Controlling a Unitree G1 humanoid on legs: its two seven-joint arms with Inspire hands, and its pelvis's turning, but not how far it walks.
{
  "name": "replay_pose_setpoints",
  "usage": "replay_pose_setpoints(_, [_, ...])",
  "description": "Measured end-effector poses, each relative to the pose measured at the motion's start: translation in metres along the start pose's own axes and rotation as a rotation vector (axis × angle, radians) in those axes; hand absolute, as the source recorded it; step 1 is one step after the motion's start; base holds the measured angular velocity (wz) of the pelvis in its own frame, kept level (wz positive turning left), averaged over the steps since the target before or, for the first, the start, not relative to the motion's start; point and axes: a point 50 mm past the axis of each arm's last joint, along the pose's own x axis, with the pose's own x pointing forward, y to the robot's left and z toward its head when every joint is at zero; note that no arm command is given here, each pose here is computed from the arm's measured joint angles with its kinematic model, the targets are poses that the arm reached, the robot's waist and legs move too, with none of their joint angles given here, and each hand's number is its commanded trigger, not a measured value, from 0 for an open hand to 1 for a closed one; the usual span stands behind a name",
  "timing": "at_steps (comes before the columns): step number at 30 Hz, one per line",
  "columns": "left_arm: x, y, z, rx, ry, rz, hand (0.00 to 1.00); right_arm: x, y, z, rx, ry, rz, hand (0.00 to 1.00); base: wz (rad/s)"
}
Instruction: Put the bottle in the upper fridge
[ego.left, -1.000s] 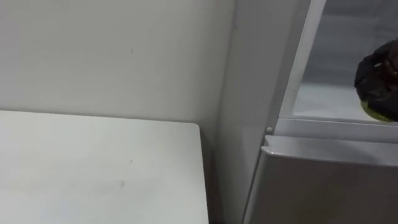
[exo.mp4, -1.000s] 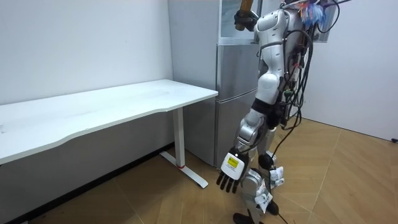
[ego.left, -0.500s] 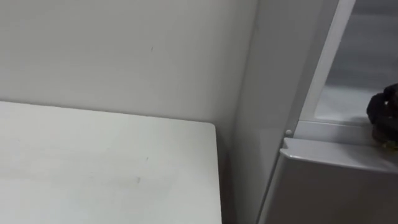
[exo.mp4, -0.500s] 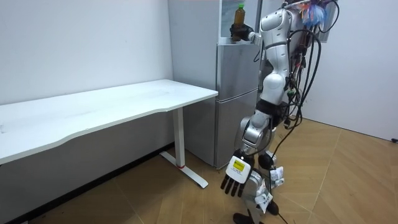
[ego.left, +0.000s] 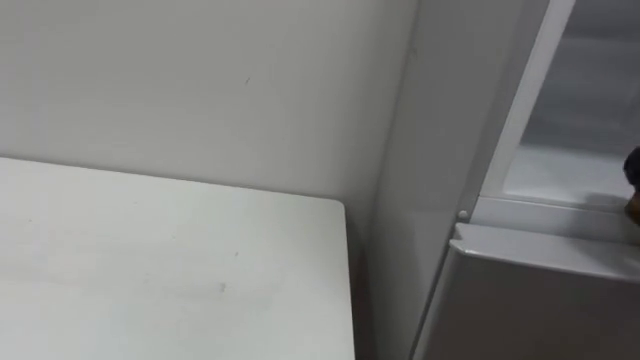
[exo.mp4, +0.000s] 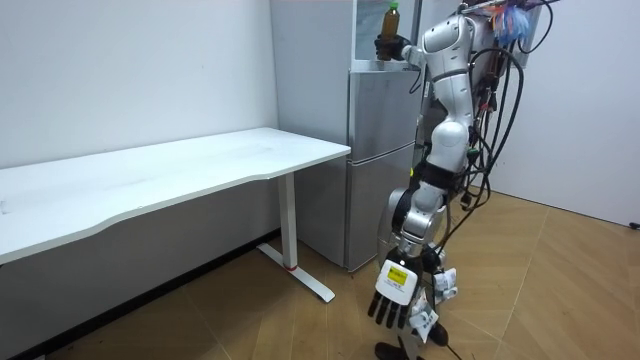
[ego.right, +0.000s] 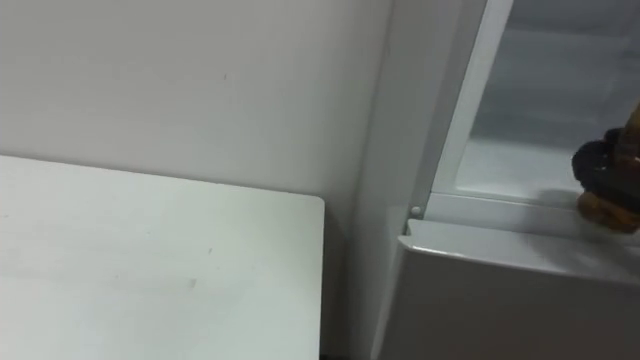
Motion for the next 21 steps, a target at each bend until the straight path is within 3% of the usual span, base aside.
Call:
replay_pose_setpoints(10, [0.001,-0.001,0.005,-0.001,-0.017,0.002,0.0,0.009,0.018,0.025,0.032,-0.074,0.061,1.0,0.08])
replay_pose_setpoints(21, [0.001,-0.001,0.004,-0.001,-0.007,0.001,0.0,0.021,0.019,-0.003,0.015,0.06,0.087,1.0,0.05])
